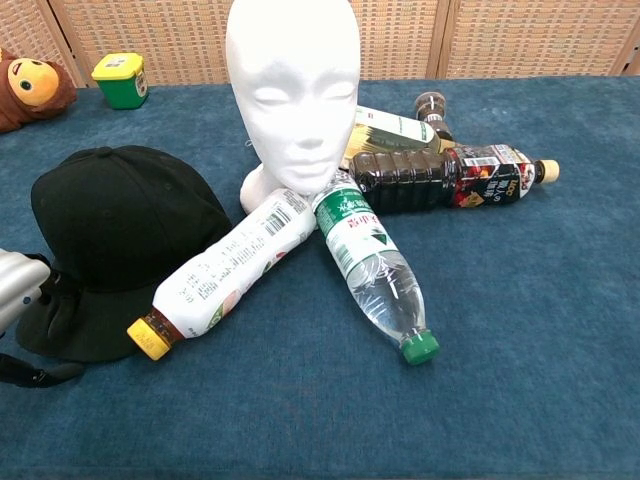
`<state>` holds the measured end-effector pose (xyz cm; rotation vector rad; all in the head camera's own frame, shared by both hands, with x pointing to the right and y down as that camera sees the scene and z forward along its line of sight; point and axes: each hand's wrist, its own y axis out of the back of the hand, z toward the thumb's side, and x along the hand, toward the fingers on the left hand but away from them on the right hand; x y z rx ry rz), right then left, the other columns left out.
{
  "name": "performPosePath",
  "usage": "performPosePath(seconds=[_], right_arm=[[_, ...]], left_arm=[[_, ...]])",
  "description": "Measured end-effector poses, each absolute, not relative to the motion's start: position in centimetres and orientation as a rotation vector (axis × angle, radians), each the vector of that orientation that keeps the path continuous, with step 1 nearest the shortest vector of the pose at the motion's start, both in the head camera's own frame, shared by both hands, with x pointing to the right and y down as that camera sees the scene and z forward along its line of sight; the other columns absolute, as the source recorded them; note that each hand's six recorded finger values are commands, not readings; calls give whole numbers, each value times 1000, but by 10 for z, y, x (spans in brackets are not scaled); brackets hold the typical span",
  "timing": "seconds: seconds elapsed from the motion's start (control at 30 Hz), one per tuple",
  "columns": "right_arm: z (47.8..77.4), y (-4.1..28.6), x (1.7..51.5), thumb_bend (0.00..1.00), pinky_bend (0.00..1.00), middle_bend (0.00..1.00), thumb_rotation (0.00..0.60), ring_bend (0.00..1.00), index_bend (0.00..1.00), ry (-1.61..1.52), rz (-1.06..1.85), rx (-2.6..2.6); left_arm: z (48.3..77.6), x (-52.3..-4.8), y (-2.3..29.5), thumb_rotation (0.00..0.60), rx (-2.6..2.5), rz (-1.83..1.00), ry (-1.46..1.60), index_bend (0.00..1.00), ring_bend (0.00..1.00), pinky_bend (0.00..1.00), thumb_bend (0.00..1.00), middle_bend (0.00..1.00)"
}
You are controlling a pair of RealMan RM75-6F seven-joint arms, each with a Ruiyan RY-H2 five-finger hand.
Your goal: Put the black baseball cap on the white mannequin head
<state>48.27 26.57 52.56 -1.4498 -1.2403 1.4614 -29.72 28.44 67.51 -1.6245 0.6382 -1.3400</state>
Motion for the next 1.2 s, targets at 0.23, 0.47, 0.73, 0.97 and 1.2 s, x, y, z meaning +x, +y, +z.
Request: performPosePath(seconds=[0.23,0.47,0.73,0.97,1.2], right_arm=[[525,267,485,114,424,357,600,407,301,-1246,1467,-1444],[525,267,486,114,424,356,600,408,300,-1249,1466,-1440],[524,267,485,114,424,356,600,408,300,-1254,1459,-1436],[520,267,484,114,424,356,600,408,301,-1256,1455,-1425],[516,267,483,115,424,357,600,408,301,-1256,1454,-1412]], left_arm=[[679,-294,281,600,-1626,-1345,655,661,438,655,110,604],[682,-294,278,600,-1629,-1345,673,662,438,659,110,603],[685,-297,261,600,-1626,-1354,794,662,438,662,110,603],[689,-300,238,600,-1627,-1366,876,662,438,661,110,604],[692,-298,207,600,-1620,-1358,936,661,424,657,110,568]])
